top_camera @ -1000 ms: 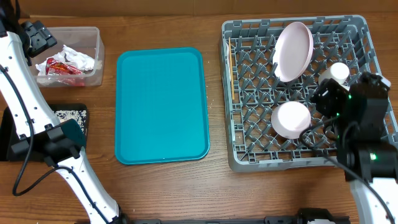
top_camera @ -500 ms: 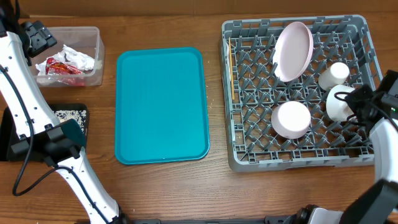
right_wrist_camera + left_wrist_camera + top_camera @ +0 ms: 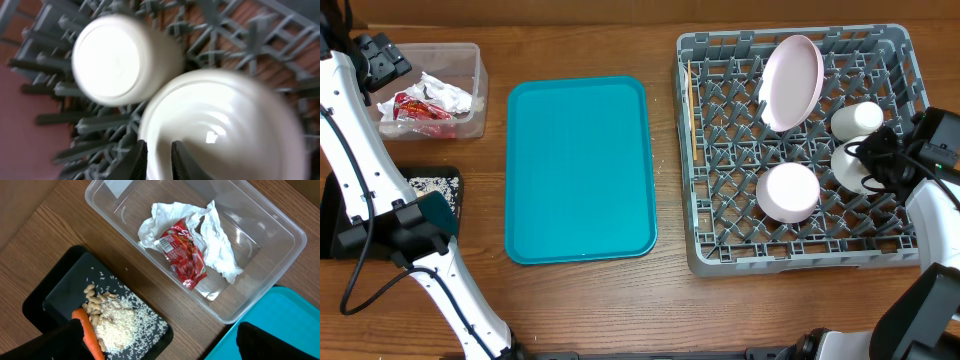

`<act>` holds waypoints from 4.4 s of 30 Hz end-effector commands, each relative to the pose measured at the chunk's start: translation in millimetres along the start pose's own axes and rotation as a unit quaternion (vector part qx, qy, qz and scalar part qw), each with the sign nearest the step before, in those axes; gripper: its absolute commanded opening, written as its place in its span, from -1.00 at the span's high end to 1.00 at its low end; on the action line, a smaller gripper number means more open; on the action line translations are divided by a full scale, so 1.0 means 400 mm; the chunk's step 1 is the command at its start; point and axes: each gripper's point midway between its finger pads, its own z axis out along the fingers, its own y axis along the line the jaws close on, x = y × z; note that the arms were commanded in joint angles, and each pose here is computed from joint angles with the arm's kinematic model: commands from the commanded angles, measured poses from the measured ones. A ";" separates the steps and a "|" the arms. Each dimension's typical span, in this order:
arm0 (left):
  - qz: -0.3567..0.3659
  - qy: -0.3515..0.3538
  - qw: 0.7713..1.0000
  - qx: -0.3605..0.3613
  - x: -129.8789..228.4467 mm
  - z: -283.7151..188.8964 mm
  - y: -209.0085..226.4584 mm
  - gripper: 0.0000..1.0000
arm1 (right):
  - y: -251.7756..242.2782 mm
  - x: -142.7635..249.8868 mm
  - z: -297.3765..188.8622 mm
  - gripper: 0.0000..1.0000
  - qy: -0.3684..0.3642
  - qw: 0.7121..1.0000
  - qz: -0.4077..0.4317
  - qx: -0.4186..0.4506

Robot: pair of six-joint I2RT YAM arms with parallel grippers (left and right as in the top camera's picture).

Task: Sort waste into correct bins and load items into the dishwasher rack

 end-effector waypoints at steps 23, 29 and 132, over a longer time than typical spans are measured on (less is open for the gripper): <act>-0.001 -0.007 1.000 -0.004 -0.005 -0.011 0.004 -1.00 | 0.079 -0.133 -0.088 0.55 -0.068 0.997 -0.022 -0.015; -0.001 -0.007 1.000 -0.004 -0.005 -0.011 0.004 -0.99 | 0.047 -0.115 -0.007 0.60 -0.042 0.999 -0.016 0.000; -0.001 -0.007 1.000 -0.004 -0.005 -0.011 0.004 -1.00 | 0.094 0.197 -0.522 -0.53 0.024 0.998 -0.015 -0.056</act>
